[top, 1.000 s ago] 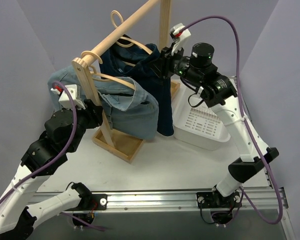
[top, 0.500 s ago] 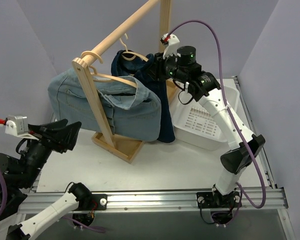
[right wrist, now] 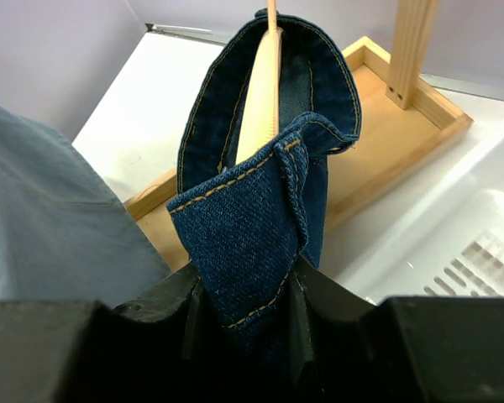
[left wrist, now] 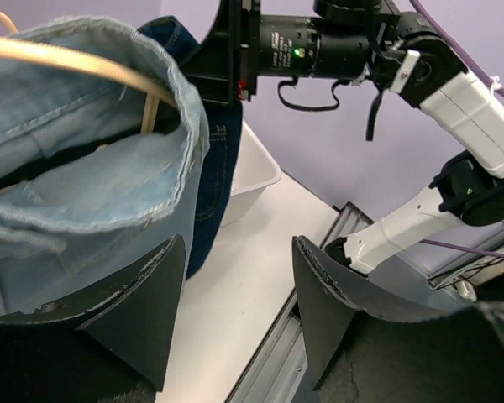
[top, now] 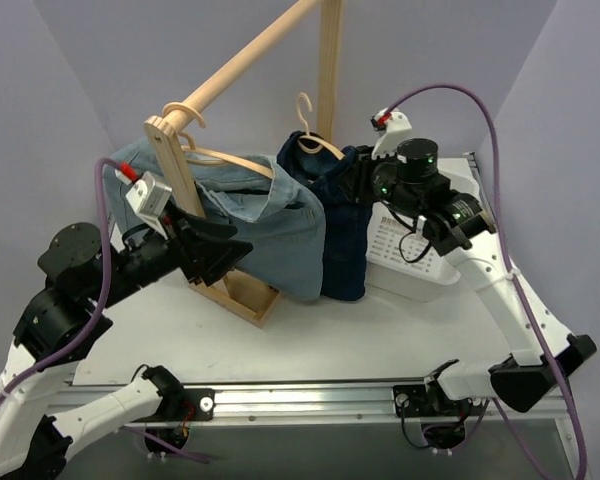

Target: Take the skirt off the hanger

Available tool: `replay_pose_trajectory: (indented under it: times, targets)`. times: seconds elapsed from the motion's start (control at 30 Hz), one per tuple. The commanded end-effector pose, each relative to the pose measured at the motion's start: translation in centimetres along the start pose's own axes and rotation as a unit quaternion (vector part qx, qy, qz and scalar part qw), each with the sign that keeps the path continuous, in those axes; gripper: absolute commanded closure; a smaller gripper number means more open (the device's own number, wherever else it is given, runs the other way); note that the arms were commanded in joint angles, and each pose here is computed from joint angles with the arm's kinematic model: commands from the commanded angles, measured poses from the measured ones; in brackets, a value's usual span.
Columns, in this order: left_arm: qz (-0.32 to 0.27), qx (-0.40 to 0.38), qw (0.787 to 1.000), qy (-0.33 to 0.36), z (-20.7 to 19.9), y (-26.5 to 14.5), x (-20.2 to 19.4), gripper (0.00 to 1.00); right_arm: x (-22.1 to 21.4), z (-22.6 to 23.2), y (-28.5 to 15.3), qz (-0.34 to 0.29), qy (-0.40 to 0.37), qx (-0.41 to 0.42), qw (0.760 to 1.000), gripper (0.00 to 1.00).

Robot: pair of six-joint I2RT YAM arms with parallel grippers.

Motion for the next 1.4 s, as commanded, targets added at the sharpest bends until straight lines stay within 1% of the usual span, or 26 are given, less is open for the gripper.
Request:
replay_pose_trajectory:
  times: [0.0,0.07,0.1,0.13,0.17,0.2,0.23,0.27,0.3,0.33,0.4,0.43,0.5,0.6,0.67,0.7,0.77,0.8,0.83,0.87,0.9,0.93,0.97,1.0,1.2,1.37]
  targets:
    - [-0.047,-0.069,0.996,0.006,-2.8,-0.2,3.2,0.37,2.6,-0.2,-4.0,-0.077,0.013,-0.017,0.997,1.00]
    - [-0.040,-0.078,0.996,0.008,-3.3,0.7,3.5,0.37,1.8,-0.6,-4.3,-0.057,0.016,-0.029,0.998,1.00]
    - [-0.042,-0.077,0.996,0.016,-3.4,1.0,3.7,0.35,1.7,-0.8,-4.5,-0.054,0.017,-0.033,0.998,1.00]
    - [-0.030,-0.077,0.996,0.019,-3.4,2.0,3.5,0.34,1.5,-0.9,-4.9,-0.053,0.017,-0.039,0.998,1.00]
    - [-0.030,-0.092,0.995,0.022,-4.5,2.1,3.8,0.33,1.1,-1.2,-5.0,-0.049,0.019,-0.042,0.998,1.00]
    - [-0.035,-0.077,0.996,0.035,-4.5,2.6,4.0,0.33,1.1,-1.1,-5.3,-0.051,0.022,-0.042,0.998,1.00]
    - [-0.020,-0.071,0.996,0.041,-4.6,3.9,3.5,0.33,1.0,-1.3,-5.7,-0.051,0.026,-0.049,0.997,1.00]
    - [-0.020,-0.092,0.994,0.048,-6.2,3.9,3.6,0.32,0.9,-1.4,-5.9,-0.048,0.030,-0.051,0.997,1.00]
    - [-0.028,-0.076,0.995,0.066,-6.2,4.5,3.8,0.31,0.8,-1.3,-6.2,-0.048,0.031,-0.051,0.997,1.00]
    - [-0.017,-0.076,0.994,0.074,-6.7,5.7,3.3,0.30,0.6,-1.4,-6.5,-0.043,0.033,-0.054,0.997,1.00]
    - [-0.031,-0.077,0.993,0.089,-7.8,6.0,4.1,0.27,0.4,-1.3,-7.3,-0.044,0.038,-0.054,0.997,1.00]
    - [-0.030,-0.070,0.993,0.093,-7.8,7.2,3.9,0.26,0.1,-1.3,-7.7,-0.040,0.039,-0.054,0.997,1.00]
    - [-0.044,-0.071,0.991,0.102,-8.2,7.8,4.8,0.26,-0.2,-1.2,-8.7,-0.037,0.039,-0.048,0.997,1.00]
    - [-0.041,-0.054,0.989,0.129,-8.2,10.4,4.7,0.27,-0.9,-0.9,-10.5,-0.020,0.033,-0.040,0.998,1.00]
    - [-0.043,-0.021,0.987,0.151,-7.6,11.3,4.9,0.27,-0.7,-0.6,-11.6,-0.025,0.033,-0.032,0.999,1.00]
    - [-0.034,-0.006,0.986,0.162,-7.2,12.5,4.4,0.27,-0.4,-0.3,-12.8,-0.033,0.034,-0.023,0.999,1.00]
    - [-0.038,0.026,0.982,0.181,-6.8,12.9,5.2,0.26,-0.1,0.0,-13.9,-0.043,0.036,-0.013,0.998,1.00]
    - [-0.019,0.040,0.981,0.190,-6.3,14.0,4.4,0.26,-0.1,0.3,-14.8,-0.047,0.037,-0.001,0.998,1.00]
    - [-0.031,0.045,0.980,0.189,-6.6,13.8,5.5,0.26,-0.1,0.5,-15.3,-0.050,0.038,0.005,0.998,1.00]
    - [-0.030,0.061,0.979,0.190,-6.4,14.1,5.5,0.26,-0.2,0.6,-15.7,-0.051,0.038,0.011,0.998,1.00]
    - [-0.007,0.079,0.974,0.211,-5.7,15.0,4.6,0.27,-0.4,0.9,-16.4,-0.052,0.037,0.026,0.998,1.00]
    - [-0.018,0.091,0.974,0.209,-5.8,14.7,5.6,0.29,-0.8,1.0,-16.7,-0.048,0.037,0.033,0.998,1.00]
    - [-0.016,0.106,0.972,0.209,-5.5,14.8,5.6,0.32,-1.1,1.2,-17.0,-0.046,0.036,0.041,0.997,1.00]
    - [-0.011,0.126,0.969,0.213,-5.0,15.2,5.3,0.32,-1.4,1.3,-17.8,-0.050,0.036,0.049,0.997,1.00]
    - [-0.015,0.150,0.965,0.215,-4.3,15.9,4.6,0.31,-2.5,1.8,-20.4,-0.057,0.042,0.069,0.995,1.00]
    - [-0.015,0.159,0.960,0.228,-4.1,16.2,4.8,0.31,-2.3,2.9,-22.4,-0.079,0.035,0.121,0.989,1.00]
Point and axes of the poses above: each gripper's point midway between its finger pads, its own y axis out along the fingers, its own z axis along the line the jaws close on, x = y × z, the point moved 7 cm from there along -y, back along the fingers, and after that the axes turned 3 degrees about -y, right-handed, at the moved point
